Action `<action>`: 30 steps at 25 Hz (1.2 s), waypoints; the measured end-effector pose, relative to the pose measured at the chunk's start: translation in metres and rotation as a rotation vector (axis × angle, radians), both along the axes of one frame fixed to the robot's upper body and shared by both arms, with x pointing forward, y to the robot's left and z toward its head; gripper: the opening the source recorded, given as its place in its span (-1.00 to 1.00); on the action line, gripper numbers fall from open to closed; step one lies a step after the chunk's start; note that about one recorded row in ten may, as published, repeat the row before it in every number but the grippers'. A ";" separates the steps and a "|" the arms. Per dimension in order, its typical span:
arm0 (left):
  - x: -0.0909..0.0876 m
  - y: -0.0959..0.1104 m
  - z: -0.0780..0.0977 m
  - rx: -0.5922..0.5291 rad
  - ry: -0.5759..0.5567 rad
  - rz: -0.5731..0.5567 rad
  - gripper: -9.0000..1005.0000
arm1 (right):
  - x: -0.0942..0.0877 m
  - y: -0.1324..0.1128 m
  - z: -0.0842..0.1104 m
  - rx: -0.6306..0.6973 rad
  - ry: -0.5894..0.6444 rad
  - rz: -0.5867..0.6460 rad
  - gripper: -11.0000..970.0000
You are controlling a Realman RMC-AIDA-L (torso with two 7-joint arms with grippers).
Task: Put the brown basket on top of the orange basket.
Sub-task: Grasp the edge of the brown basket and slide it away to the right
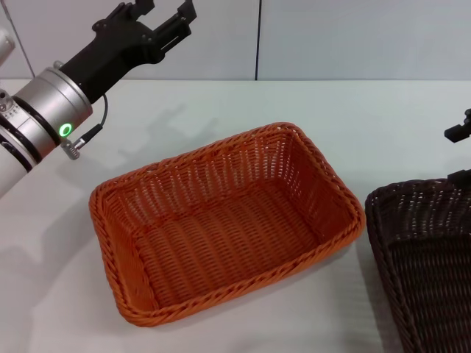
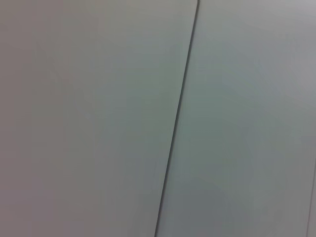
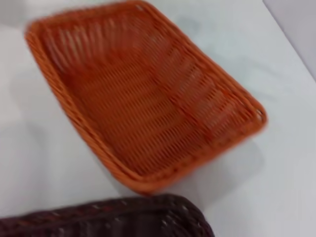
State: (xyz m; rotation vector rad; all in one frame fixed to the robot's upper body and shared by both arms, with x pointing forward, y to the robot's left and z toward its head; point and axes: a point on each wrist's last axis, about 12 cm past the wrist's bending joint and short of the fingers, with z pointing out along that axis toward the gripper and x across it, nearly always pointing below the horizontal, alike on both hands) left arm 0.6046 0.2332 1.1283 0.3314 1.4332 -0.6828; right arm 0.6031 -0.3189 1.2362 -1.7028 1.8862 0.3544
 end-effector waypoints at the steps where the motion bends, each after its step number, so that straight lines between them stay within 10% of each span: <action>1: 0.000 0.000 0.000 0.000 0.000 0.000 0.62 | 0.000 0.000 0.000 0.000 0.000 0.000 0.43; 30: -0.002 0.008 -0.015 0.012 0.057 0.026 0.62 | 0.022 0.024 -0.072 -0.173 0.112 0.005 0.41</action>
